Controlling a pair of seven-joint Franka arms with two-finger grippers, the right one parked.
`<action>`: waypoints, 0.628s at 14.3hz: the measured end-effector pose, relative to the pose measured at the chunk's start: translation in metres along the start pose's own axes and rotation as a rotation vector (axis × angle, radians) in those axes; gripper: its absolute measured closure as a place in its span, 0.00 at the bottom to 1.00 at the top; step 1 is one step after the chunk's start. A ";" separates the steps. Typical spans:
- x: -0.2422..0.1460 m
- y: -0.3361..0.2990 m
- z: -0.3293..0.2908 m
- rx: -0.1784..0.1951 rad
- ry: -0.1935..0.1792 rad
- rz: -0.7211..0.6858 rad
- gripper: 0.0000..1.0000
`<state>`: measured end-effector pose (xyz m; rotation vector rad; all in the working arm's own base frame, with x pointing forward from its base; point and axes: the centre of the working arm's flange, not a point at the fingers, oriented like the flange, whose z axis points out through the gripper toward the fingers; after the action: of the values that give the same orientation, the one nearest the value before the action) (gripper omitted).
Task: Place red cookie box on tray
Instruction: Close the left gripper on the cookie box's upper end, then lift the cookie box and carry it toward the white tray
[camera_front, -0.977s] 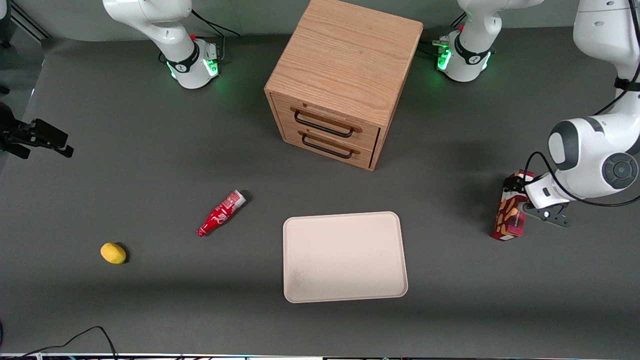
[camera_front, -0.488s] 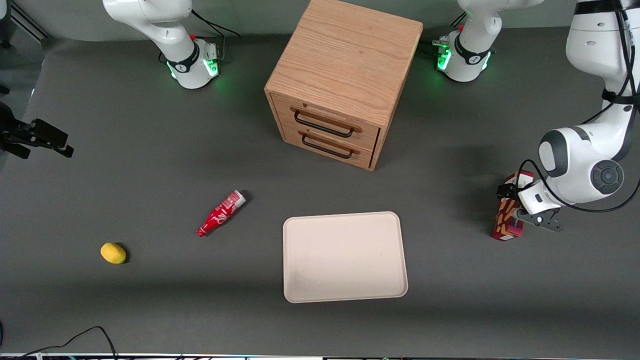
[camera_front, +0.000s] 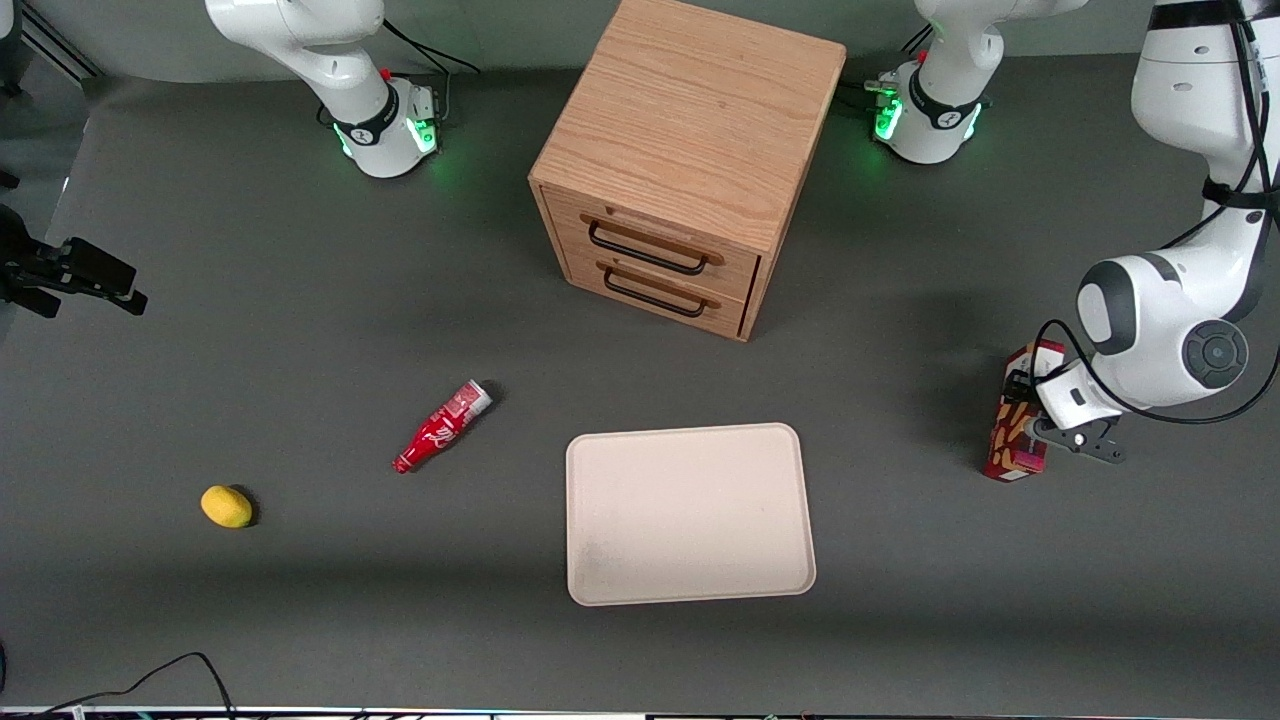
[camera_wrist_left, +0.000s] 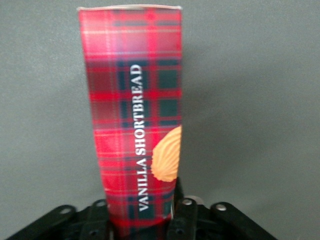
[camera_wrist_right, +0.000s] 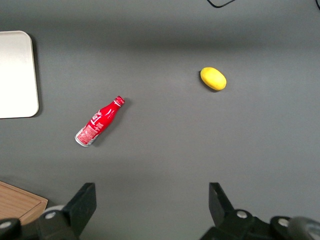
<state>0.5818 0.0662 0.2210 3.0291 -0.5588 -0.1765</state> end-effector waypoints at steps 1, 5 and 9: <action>0.000 0.000 0.000 0.000 0.001 0.000 0.70; 0.001 -0.001 -0.002 0.001 0.003 0.005 0.74; 0.010 -0.011 -0.055 -0.028 -0.027 0.005 0.74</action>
<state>0.6020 0.0750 0.2734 3.0022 -0.5607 -0.2235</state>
